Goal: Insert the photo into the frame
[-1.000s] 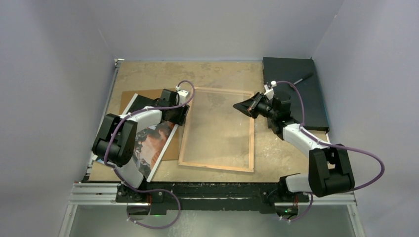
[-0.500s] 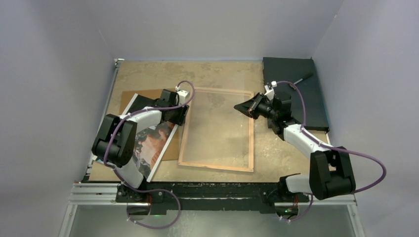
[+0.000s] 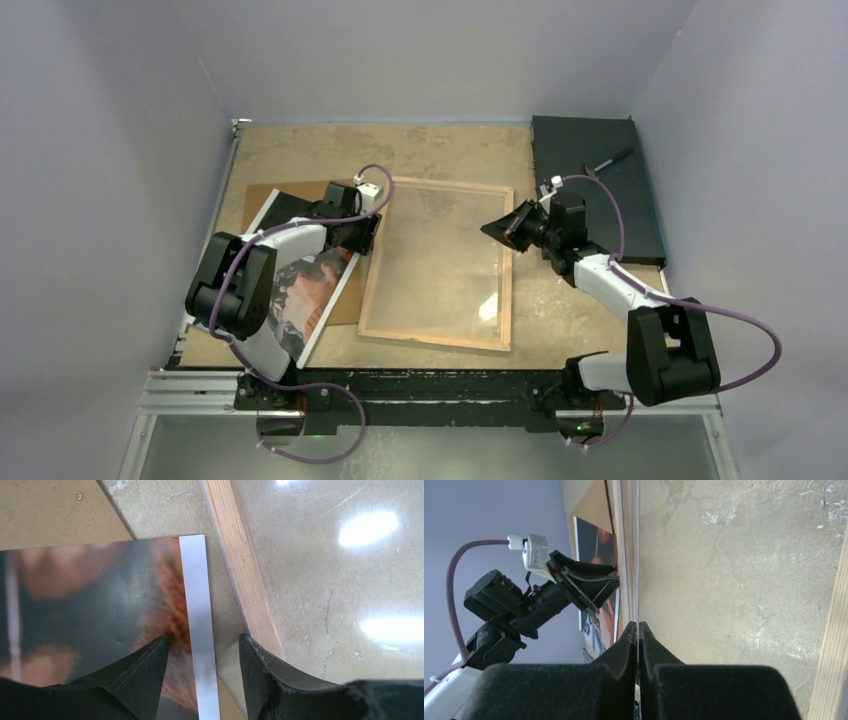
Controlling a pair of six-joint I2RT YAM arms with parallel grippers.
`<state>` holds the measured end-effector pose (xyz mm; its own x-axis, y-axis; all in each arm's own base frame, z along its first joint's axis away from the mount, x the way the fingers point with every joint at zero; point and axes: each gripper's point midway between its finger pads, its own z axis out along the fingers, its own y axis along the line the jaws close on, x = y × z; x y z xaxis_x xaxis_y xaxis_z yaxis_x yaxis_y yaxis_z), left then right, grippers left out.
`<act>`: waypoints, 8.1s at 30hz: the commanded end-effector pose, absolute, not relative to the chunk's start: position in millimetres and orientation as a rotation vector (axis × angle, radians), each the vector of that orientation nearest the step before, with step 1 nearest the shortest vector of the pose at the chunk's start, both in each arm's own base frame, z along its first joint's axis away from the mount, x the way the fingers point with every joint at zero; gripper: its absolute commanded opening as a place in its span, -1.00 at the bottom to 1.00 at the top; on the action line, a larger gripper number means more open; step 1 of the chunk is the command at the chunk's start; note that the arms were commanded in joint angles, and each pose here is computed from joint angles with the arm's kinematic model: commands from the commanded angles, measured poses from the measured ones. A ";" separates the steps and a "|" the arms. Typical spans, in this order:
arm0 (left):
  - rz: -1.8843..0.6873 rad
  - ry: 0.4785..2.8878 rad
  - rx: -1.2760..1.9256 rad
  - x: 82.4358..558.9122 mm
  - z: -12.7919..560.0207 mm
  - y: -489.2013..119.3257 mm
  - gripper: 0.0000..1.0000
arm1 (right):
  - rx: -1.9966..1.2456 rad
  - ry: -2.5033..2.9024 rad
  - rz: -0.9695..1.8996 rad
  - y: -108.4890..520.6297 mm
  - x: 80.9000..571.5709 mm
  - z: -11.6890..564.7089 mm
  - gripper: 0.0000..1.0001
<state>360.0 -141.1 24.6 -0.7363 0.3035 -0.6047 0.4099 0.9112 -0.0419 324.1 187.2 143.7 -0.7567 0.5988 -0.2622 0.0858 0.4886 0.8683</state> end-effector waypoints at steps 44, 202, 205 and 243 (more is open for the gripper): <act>-0.302 2.452 0.581 357.1 21.5 -153.8 0.03 | 0.430 2.124 0.958 169.5 349.2 122.1 -1.00; -0.238 2.388 0.575 364.1 47.9 -143.1 -0.02 | 0.313 2.471 0.237 156.6 384.4 47.6 0.81; -0.248 2.390 0.577 363.8 52.6 -144.7 -0.02 | 0.298 2.454 0.248 156.8 375.7 60.2 0.85; -0.128 2.440 0.545 384.3 135.6 -52.5 0.35 | 0.038 2.451 0.634 305.5 301.6 123.1 0.60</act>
<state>372.8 -91.8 99.6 -0.7322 0.3498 -0.5845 0.4462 0.8946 -0.0236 300.5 232.9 100.1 -0.8162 0.1954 -0.5438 -0.0169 0.9326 0.3605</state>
